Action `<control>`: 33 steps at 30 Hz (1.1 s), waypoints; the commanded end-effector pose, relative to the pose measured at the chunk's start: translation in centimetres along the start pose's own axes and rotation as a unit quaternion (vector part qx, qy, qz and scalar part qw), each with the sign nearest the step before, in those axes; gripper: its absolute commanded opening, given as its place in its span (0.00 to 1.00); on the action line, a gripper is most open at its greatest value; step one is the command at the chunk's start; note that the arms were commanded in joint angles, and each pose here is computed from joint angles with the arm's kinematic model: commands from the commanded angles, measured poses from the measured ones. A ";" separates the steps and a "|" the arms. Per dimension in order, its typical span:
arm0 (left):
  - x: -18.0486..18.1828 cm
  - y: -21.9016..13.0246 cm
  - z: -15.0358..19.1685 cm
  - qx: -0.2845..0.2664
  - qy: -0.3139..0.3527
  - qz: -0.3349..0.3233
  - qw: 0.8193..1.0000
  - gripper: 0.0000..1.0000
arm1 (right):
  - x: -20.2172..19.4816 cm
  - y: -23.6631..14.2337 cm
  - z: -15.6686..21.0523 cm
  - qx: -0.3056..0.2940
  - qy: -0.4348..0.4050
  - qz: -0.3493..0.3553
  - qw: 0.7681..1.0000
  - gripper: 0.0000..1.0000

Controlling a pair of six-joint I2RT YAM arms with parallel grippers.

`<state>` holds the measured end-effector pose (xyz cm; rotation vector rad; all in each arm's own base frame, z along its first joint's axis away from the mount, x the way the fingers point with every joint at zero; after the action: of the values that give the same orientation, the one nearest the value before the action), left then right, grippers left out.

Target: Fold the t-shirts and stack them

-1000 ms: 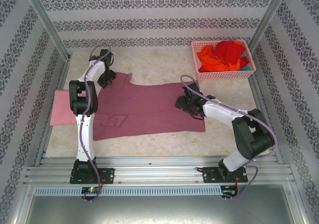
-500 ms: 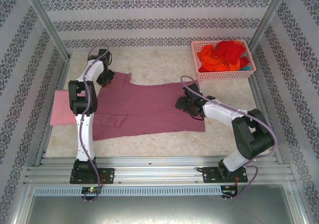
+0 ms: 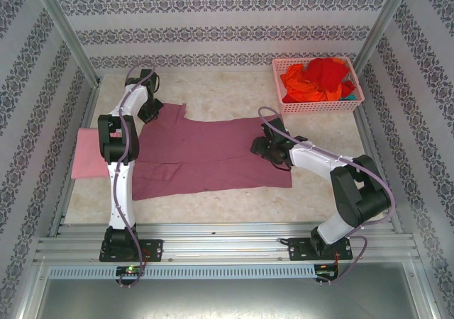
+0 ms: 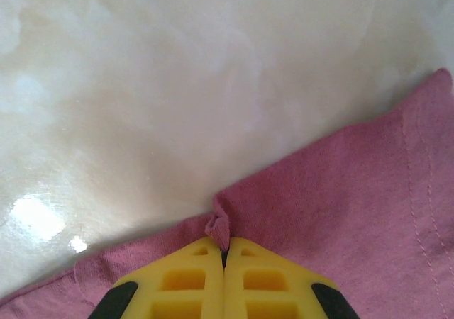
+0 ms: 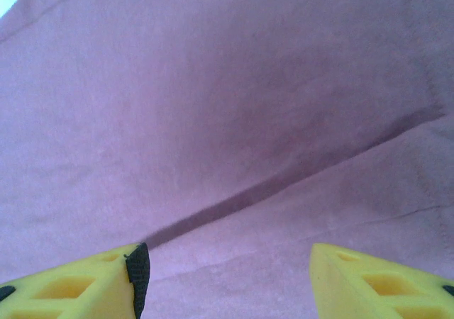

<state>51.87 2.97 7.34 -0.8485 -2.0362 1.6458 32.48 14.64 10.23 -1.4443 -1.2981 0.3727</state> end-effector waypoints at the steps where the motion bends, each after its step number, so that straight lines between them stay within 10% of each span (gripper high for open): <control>1: -0.2 -2.6 -0.4 -0.006 0.007 0.021 1.000 0.00 | 1.0 -1.6 -3.6 -0.057 0.017 -0.009 0.998 0.61; 19: 0.3 -6.4 0.0 -0.037 0.009 0.067 0.997 0.00 | 0.9 3.4 -11.3 -0.097 0.151 0.171 0.969 0.49; 33: 0.6 -5.5 0.7 -0.026 0.011 0.070 0.997 0.00 | 1.5 7.8 -14.7 -0.066 0.102 0.194 0.974 0.32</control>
<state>49.67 2.12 10.82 -0.9860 -2.0337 1.6743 48.65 9.77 9.57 -1.7966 -0.8761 0.2995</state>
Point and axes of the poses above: each hand's point on the last joint's axis, 136 mm out from that joint toward the fingers, its own y axis out along the fingers, its own x axis along the line the jaws close on, z = x × y, the point moved 5 cm from there along -y, back along the fingers, and after that the axes turned 5 degrees about y, right-handed, at the moved point
